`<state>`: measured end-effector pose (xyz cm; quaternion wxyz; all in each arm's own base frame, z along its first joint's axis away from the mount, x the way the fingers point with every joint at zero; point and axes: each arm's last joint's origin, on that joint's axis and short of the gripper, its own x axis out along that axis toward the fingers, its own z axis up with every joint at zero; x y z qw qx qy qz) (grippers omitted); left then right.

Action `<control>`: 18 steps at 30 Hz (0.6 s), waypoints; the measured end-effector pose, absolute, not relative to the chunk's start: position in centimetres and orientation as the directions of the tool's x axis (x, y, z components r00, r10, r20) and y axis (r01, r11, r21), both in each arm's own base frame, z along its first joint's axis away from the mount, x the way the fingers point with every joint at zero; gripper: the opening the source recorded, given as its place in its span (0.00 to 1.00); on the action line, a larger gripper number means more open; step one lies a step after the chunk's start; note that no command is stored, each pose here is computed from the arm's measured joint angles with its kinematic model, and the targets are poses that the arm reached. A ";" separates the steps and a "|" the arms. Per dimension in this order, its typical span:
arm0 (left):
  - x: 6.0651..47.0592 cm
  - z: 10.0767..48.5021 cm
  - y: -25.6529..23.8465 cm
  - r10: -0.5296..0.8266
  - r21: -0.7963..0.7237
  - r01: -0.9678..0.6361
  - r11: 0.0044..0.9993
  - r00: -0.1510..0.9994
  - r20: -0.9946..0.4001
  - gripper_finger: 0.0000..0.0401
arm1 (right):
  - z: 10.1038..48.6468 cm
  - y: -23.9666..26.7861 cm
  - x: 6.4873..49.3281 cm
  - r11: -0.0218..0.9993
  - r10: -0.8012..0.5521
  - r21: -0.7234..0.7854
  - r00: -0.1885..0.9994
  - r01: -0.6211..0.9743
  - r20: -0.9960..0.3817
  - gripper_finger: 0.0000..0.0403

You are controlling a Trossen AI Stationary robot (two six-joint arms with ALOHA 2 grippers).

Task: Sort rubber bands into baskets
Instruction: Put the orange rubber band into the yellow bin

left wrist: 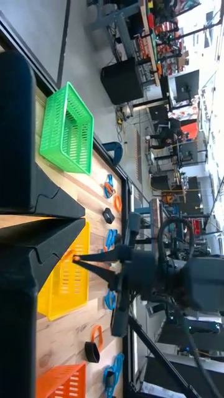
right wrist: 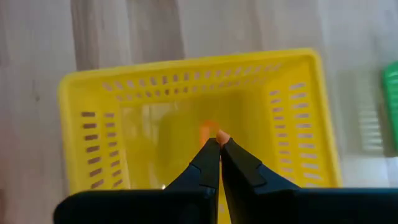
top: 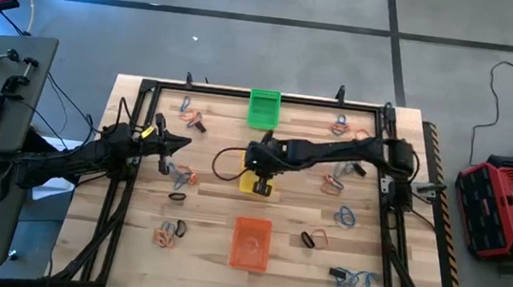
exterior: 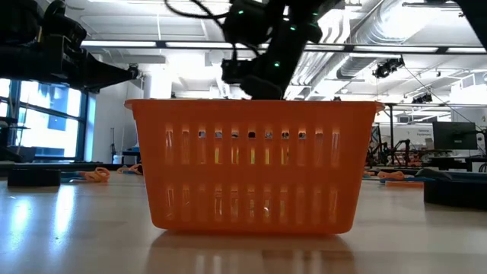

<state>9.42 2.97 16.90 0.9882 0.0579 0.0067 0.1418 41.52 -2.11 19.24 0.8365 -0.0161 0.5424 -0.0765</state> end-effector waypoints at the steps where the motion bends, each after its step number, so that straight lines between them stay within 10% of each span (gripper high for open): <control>1: 9.4 16.9 3.0 0.281 0.116 -0.279 0.953 0.960 0.002 0.01 | 19.1 -2.1 41.9 0.989 -0.140 -0.107 0.383 0.107 -0.913 0.00; 18: 9.4 16.9 3.0 0.281 0.116 -0.279 0.953 0.960 0.004 0.01 | 17.0 -2.0 43.0 0.993 -0.114 -0.112 0.311 0.023 -0.943 0.18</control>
